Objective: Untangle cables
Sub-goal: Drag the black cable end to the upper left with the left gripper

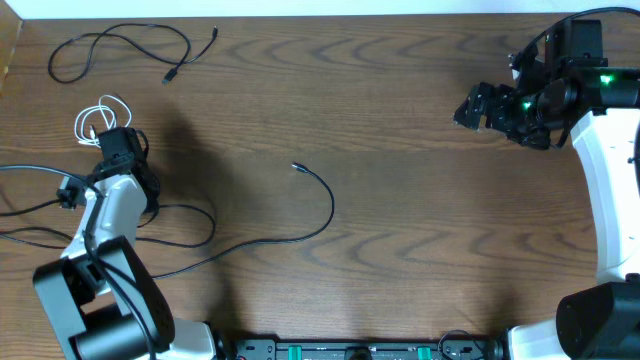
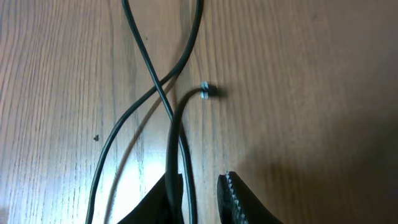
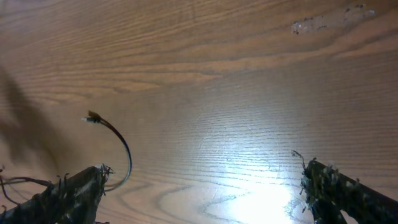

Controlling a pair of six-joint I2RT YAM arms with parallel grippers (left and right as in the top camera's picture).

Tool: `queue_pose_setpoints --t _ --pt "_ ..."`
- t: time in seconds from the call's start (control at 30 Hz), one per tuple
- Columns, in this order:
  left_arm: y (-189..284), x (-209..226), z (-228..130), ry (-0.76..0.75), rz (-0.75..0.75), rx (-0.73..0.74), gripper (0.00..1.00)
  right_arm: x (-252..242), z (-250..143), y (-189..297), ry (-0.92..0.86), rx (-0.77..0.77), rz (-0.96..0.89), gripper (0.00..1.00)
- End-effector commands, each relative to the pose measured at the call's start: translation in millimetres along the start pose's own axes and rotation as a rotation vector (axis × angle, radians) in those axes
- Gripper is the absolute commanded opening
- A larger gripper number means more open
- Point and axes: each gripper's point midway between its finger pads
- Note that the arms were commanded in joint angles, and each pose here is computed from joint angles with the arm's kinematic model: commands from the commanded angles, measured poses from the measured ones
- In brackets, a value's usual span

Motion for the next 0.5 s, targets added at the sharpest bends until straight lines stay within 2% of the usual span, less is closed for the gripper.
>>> queue_pose_setpoints --t 0.0,0.23,0.3,0.4,0.47 --pt "-6 5 -4 -0.061 0.040 -0.004 0.24 5 5 7 0.018 -0.024 0.017 0.99" --pt "2 0 8 -0.170 0.011 -0.032 0.29 5 5 7 0.018 -0.024 0.017 0.99" --pt "10 -1 16 -0.175 -0.011 -0.050 0.38 5 5 7 0.018 -0.024 0.017 0.99" --pt "27 -2 29 -0.129 -0.067 -0.077 0.74 5 5 7 0.018 -0.026 0.017 0.99" --pt "43 -7 37 -0.089 -0.152 -0.077 0.82 6 6 7 0.018 -0.027 0.018 0.99"
Point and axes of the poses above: each gripper's point midway between its finger pads, its own y axis back along the fingers, its own x axis along the line the jaws close on, z = x × y
